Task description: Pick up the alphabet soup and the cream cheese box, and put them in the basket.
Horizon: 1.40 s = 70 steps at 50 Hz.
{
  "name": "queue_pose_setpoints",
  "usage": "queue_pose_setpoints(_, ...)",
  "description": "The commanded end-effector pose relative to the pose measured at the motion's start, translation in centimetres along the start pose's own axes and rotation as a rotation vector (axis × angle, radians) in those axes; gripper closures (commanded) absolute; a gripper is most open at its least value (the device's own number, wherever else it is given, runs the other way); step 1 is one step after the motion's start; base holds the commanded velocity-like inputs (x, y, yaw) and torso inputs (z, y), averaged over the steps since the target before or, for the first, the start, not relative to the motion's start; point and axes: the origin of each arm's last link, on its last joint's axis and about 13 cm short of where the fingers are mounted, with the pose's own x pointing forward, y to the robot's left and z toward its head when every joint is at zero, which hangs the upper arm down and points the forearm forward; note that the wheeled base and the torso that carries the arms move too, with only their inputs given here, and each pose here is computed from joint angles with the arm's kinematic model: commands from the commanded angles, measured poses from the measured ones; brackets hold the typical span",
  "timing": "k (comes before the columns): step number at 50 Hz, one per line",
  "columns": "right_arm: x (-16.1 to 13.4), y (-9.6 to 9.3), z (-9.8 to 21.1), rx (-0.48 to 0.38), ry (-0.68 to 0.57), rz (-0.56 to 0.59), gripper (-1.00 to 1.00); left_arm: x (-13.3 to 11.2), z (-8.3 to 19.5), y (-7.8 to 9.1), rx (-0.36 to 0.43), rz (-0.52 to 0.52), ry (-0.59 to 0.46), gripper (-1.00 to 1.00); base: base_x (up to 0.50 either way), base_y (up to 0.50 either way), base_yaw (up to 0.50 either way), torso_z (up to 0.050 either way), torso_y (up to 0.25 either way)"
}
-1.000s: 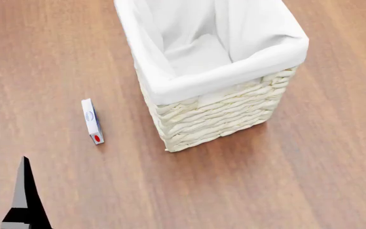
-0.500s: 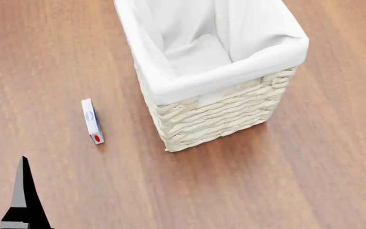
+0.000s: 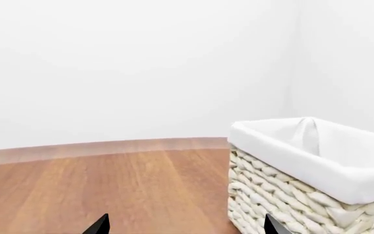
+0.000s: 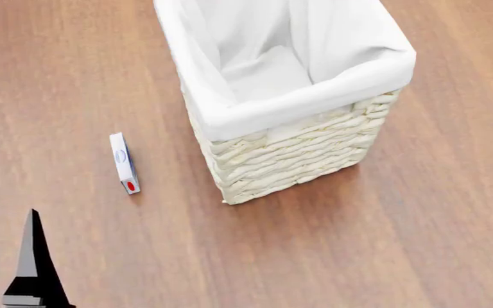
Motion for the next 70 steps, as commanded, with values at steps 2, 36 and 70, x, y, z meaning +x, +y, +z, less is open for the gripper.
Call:
queue_pose_setpoints(2,0.6,0.0,-0.6,-0.001,0.022,-0.001,-1.0,0.1,-0.2,0.0,-0.001,0.004,0.003,-1.0,0.0,0.0,0.0,0.0,0.0)
queue_pose_setpoints(36,0.6,0.0,-0.8,0.001,0.013,0.0,1.0,0.0,-0.1,0.0,0.008,0.002,0.005,-1.0,0.0,0.0,0.0,0.0,0.0)
queue_pose_setpoints(70,-1.3,-0.3,15.5,-0.279,-1.139,-0.163,1.0,0.0,-0.1,-0.1,-0.003,-0.011,0.005,-1.0,0.0,0.0,0.0,0.0,0.0)
